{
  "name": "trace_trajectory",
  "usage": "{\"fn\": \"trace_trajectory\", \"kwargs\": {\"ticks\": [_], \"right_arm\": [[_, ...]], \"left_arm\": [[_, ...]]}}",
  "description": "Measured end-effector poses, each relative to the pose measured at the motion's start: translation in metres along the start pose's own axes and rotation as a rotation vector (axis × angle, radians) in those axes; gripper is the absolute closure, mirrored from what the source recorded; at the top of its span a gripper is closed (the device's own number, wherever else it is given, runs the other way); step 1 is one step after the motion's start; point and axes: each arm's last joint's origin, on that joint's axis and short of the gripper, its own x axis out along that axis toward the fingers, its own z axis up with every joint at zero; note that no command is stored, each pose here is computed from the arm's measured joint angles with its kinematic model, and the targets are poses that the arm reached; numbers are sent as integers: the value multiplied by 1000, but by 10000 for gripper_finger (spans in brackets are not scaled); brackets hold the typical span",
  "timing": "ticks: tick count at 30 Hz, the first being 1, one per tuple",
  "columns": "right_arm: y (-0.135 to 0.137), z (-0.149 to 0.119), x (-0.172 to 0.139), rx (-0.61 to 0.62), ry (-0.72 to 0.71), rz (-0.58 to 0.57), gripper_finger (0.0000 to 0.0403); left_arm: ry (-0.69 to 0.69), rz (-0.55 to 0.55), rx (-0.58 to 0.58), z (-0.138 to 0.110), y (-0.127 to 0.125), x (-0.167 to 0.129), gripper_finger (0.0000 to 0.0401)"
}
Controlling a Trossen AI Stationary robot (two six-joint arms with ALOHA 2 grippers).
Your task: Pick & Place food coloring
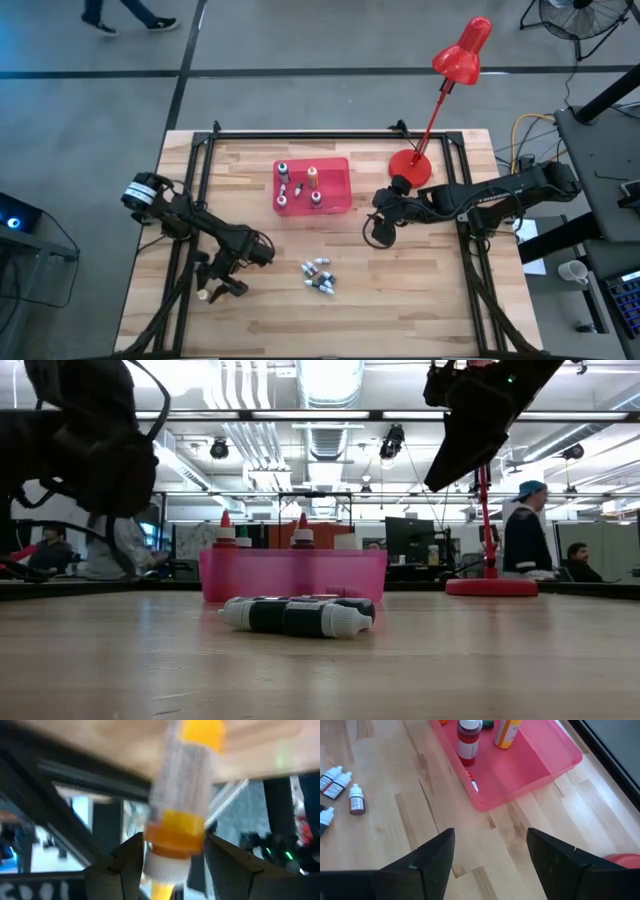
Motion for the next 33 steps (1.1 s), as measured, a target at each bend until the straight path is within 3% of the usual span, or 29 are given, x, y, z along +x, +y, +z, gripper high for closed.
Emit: {"fn": "trace_trajectory", "kwargs": {"ticks": [7,17,25,30,33], "right_arm": [[-1,-4,2,-4,11,-5,167],[-1,-7,4,-8,19,-8,161],[-1,-7,4,-11,19,-8,167],[-1,-7,4,-11,19,-7,163],[-1,-7,4,-11,19,-7,161]], "left_arm": [[-195,46,76,-4,-17,-10,218],[-289,62,58,-7,-25,-16,218],[-501,124,83,-11,-34,-27,218],[-689,174,73,-41,-39,-37,218],[-814,143,56,-67,-38,-38,218]]}}
